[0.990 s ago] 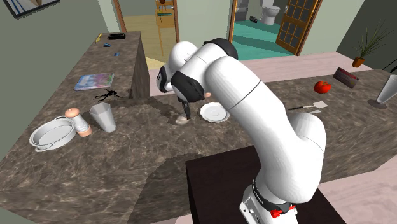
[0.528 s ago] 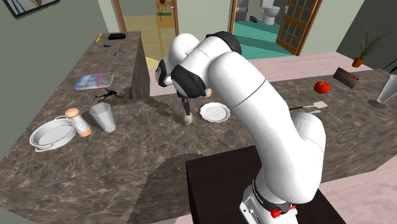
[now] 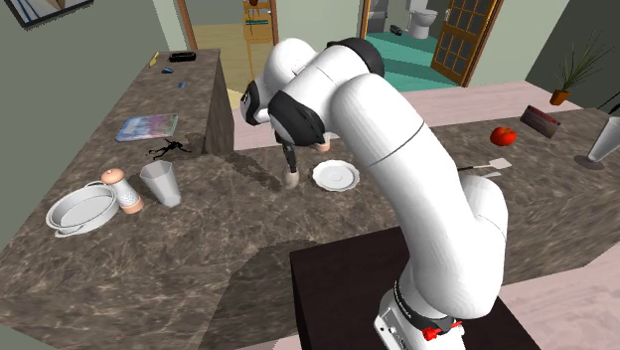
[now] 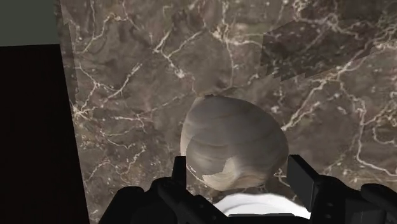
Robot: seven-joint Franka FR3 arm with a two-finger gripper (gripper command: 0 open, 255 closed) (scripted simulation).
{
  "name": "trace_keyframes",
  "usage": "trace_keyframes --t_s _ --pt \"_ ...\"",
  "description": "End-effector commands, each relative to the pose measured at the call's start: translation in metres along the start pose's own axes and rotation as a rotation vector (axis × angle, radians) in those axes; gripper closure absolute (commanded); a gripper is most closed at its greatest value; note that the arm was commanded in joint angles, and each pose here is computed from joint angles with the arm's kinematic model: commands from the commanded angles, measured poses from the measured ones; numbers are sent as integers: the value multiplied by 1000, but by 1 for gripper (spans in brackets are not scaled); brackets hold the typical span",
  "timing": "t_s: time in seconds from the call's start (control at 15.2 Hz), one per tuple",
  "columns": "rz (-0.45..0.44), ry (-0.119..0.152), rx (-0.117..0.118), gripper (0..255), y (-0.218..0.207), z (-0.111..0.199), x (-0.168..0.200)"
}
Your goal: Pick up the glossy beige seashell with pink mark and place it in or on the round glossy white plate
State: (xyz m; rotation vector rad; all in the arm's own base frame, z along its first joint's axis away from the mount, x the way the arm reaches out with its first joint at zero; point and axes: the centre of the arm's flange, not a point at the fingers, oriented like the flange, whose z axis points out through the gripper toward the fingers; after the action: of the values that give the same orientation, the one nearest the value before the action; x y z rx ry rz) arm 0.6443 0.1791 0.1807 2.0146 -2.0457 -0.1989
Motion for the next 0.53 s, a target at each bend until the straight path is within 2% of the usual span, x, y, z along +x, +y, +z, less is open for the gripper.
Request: trace_keyframes --t_s 0.0,0.46 --pt "0 0 0 255 0 -7 14" --pt "0 0 0 255 -11 -8 106"
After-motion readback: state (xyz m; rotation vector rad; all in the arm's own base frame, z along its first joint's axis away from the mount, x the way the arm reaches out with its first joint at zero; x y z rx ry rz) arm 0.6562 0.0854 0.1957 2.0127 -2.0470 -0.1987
